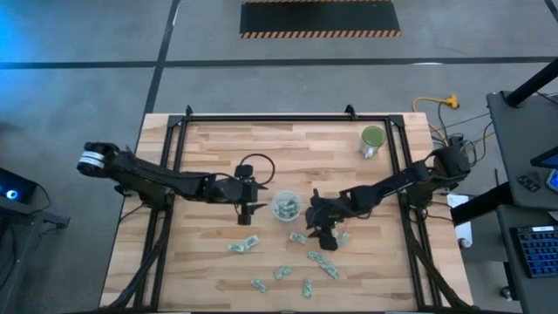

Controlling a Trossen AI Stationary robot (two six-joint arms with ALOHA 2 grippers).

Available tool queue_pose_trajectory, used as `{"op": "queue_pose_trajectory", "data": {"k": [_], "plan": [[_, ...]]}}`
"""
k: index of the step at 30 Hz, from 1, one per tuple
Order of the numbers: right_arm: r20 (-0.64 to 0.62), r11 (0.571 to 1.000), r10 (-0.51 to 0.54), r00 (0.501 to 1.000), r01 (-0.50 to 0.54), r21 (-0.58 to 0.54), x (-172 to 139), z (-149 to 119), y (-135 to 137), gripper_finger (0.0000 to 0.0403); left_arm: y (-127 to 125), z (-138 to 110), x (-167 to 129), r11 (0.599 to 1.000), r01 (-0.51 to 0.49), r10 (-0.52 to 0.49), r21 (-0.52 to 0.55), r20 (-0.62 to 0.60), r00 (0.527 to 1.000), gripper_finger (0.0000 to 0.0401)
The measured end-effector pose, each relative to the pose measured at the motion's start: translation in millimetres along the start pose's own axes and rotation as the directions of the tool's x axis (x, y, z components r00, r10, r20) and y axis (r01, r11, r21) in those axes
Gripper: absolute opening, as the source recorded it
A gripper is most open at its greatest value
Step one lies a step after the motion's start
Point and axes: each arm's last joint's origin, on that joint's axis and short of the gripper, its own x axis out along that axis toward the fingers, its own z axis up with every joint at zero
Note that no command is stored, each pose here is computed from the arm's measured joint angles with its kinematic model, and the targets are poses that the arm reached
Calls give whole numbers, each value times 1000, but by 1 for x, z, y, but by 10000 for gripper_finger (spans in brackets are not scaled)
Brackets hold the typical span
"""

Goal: Pick and place Stevia / Truvia into bins
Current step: Put the light green stevia packet into the transparent container

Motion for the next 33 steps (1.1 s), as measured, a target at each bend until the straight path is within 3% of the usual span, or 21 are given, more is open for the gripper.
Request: {"op": "queue_pose_trajectory", "data": {"k": [5, 9, 15, 33], "plan": [[32, 999, 28, 999, -27, -45, 20, -3, 13, 133, 5, -1, -20, 999, -2, 1, -46, -11, 1000, 219], [39, 997, -44, 998, 46, -61, 28, -5, 18, 126, 7, -3, -29, 997, -2, 2, -72, -4, 1000, 219], [58, 991, -114, 992, 118, -68, 29, -4, 19, 117, 6, -4, -30, 995, 2, 0, -97, 13, 1000, 219], [33, 991, -120, 992, 122, -63, 37, -11, 19, 115, 6, -11, -30, 996, -6, 5, -91, -10, 1000, 219]]}}
